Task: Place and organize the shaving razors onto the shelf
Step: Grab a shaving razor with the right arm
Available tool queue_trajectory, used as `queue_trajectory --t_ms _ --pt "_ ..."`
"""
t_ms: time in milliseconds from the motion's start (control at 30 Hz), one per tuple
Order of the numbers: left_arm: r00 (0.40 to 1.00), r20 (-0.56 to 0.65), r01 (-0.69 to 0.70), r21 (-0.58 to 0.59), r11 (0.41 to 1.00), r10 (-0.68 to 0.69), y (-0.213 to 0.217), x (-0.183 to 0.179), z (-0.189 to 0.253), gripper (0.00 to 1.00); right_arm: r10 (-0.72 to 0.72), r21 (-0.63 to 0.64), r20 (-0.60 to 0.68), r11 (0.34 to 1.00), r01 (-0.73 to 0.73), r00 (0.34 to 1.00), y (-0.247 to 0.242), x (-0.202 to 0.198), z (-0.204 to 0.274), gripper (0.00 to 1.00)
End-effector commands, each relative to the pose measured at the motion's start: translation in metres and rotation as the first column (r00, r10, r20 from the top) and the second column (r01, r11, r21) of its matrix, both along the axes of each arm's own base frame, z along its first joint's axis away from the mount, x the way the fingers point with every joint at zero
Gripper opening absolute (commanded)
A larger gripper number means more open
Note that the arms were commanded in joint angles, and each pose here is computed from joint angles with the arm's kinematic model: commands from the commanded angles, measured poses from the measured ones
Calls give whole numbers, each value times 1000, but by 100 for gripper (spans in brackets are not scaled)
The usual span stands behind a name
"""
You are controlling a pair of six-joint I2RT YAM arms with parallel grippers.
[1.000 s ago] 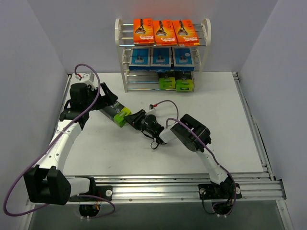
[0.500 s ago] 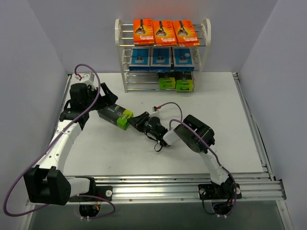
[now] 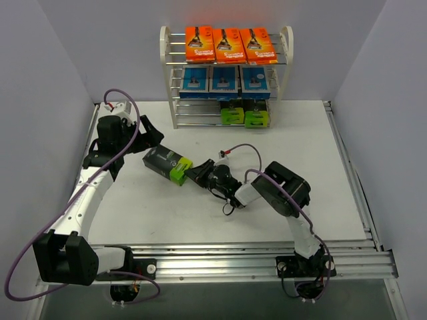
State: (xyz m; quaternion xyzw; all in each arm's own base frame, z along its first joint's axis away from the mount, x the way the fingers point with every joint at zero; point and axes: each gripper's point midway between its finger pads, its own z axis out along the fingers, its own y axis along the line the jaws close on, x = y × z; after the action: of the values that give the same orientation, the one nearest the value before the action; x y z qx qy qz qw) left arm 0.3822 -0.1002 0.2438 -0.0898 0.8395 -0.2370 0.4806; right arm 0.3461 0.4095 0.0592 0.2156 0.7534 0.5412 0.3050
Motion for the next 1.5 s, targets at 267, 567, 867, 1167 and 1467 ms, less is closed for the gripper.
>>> queue_trajectory --t_ms 267,567,867,1167,1467 --pt "999 37 -9 -60 998 11 -5 5 16 94 -45 -31 122 998 49 991 -34 -7 65 0" --pt "988 0 148 -317 937 -156 -57 -13 8 94 -73 -155 182 983 102 981 -77 -32 85 0" --pt "964 -201 5 -643 766 -175 -73 -70 -44 94 -111 -158 214 976 146 971 -98 -52 91 0" --pt "921 -344 -180 -792 583 -182 -87 -124 -69 94 -121 -122 251 980 156 960 -99 -59 94 0" --pt "899 -409 -239 -759 605 -158 -106 -142 -91 94 -81 -89 277 990 110 957 -77 -69 109 0"
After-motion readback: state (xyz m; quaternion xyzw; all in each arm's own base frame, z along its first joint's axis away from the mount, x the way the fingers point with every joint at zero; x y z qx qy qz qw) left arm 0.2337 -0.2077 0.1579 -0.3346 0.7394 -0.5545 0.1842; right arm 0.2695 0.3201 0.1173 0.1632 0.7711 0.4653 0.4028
